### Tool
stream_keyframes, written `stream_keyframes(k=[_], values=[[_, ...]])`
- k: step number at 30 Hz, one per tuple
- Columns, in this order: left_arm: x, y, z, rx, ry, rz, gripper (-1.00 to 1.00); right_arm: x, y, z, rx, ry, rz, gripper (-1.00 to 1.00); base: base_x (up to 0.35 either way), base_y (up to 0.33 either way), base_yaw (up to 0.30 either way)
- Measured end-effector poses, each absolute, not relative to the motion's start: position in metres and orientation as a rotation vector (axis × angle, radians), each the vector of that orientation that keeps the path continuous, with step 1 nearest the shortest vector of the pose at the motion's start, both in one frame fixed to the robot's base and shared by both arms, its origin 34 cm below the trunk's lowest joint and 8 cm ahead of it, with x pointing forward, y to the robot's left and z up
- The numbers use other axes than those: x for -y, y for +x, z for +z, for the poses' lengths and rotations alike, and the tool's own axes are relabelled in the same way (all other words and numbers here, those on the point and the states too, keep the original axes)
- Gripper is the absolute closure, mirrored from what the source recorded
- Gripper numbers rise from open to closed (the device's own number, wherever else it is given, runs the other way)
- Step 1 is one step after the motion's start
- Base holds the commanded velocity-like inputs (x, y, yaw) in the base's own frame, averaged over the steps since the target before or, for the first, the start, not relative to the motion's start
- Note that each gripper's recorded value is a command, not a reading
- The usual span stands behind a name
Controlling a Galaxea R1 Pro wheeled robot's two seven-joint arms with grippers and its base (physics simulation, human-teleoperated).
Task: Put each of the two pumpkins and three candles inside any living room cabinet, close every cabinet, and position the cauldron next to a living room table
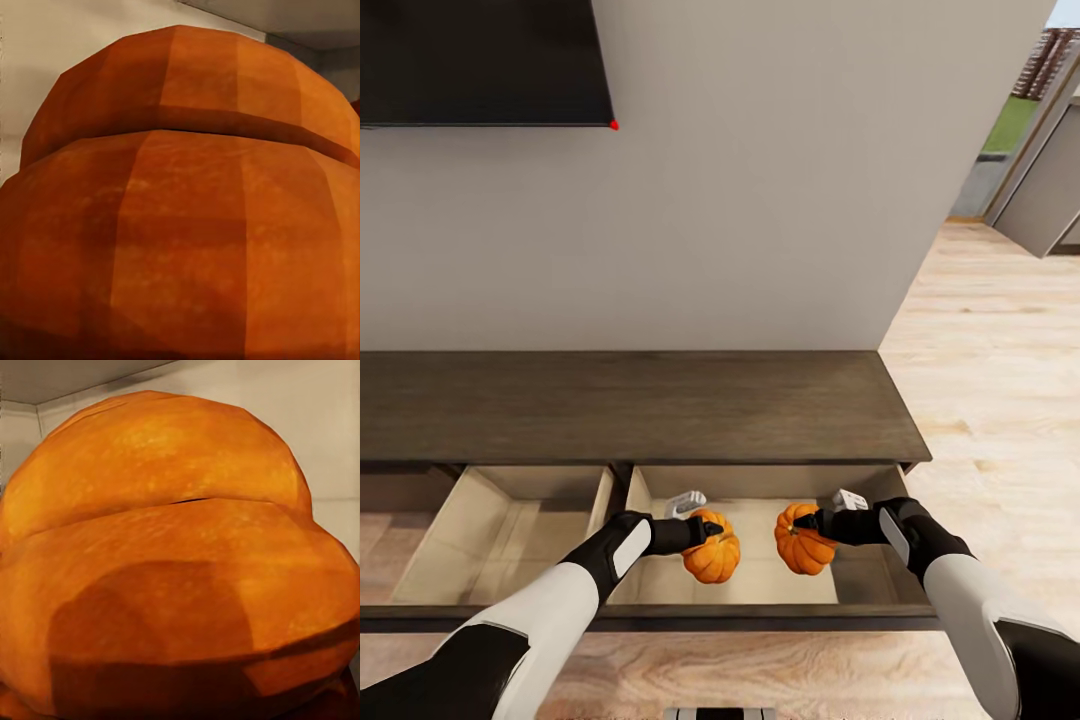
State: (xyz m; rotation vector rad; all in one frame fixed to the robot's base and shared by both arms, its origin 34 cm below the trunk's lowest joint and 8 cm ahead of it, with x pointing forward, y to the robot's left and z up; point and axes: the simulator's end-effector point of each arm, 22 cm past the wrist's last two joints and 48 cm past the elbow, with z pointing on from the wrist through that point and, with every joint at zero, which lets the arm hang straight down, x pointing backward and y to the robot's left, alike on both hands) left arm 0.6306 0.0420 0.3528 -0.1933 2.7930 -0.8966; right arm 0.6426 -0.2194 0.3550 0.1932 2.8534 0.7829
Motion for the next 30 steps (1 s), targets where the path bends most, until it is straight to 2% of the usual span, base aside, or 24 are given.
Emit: stream_keyframes(k=[13,30], values=[[-0.043,0.63,0.343,-2.787,-0.201,-0.891,1.0,0.208,0.638,0.354,-2.837,0.194,0.899,1.0,0.0,0.0,0.0],[-0.044,0.622,0.329,-2.811,-0.216,-0.892,1.0,0.208,0.633,0.343,-2.852,0.201,0.908,1.0,0.0,0.0,0.0]])
